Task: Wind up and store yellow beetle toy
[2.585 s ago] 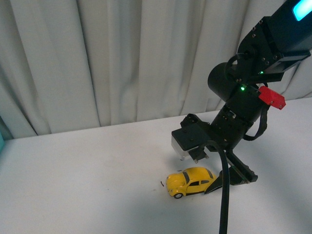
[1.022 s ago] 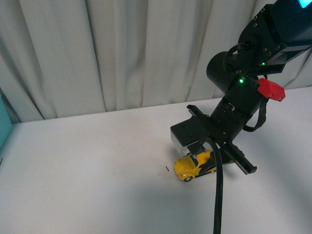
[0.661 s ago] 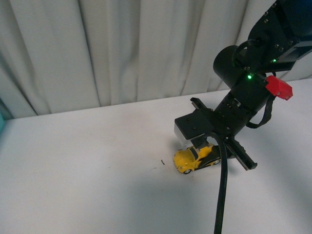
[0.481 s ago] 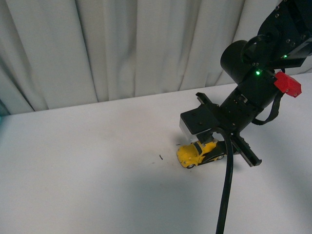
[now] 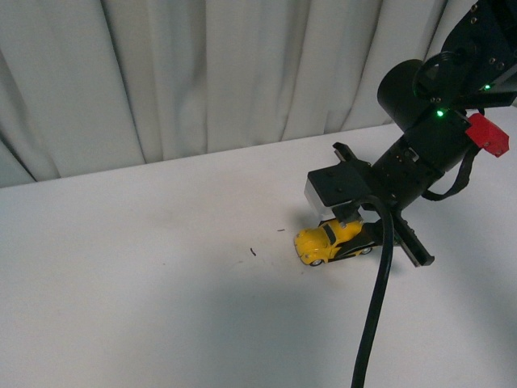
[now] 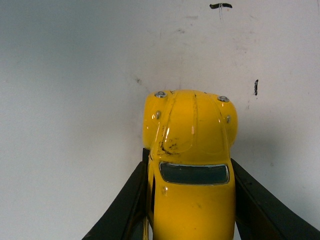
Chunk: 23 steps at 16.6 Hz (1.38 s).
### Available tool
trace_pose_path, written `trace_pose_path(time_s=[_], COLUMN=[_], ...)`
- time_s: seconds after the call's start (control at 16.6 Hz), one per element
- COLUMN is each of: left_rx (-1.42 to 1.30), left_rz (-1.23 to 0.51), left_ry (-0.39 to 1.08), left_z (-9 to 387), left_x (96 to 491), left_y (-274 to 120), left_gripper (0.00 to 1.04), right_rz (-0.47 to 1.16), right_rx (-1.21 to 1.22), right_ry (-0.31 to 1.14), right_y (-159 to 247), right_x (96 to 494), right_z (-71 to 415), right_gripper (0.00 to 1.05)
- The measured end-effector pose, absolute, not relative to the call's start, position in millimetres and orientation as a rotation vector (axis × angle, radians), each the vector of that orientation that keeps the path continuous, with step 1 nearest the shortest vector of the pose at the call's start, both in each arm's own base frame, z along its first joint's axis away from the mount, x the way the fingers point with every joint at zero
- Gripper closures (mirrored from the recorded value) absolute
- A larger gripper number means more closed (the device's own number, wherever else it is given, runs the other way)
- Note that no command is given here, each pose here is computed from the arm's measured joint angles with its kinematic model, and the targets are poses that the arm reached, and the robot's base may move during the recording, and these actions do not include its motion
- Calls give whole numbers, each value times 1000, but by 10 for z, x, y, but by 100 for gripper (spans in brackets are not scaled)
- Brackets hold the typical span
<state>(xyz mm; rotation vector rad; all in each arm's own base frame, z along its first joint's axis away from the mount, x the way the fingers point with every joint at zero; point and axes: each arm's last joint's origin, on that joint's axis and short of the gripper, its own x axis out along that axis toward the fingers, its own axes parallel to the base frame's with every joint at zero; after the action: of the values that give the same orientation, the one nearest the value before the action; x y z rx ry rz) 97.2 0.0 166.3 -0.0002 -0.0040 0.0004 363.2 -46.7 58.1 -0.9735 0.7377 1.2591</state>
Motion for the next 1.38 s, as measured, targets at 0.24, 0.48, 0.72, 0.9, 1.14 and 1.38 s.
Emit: trace_pose_path(time_s=[0.24,0.48,0.72,0.9,1.14,1.38], left_rx=[0,0,0,0,0,0], left_rz=[0,0,1,0,0,0], left_ry=[-4,-4,-4,-4,-4,-4], left_z=[1663,1663,1663,1663,1663,1663], left_x=[972,972,972,972,972,972], left_y=[0,0,0,0,0,0], left_gripper=[7,7,7,7,7,7], right_rz=[1224,1173,1137,1132,1156,1154], right_rx=[-916,-861,-836,-830,-752,-734], right_ry=[762,789,814,815,882,894], right_y=[-666,-892,-1055,-1088,-1099,-1093], right_x=[3504,3367,3282,3269,3157,3148], right_z=[547,529,527,544,491,488], right_gripper=[64,64,64,64,22,7])
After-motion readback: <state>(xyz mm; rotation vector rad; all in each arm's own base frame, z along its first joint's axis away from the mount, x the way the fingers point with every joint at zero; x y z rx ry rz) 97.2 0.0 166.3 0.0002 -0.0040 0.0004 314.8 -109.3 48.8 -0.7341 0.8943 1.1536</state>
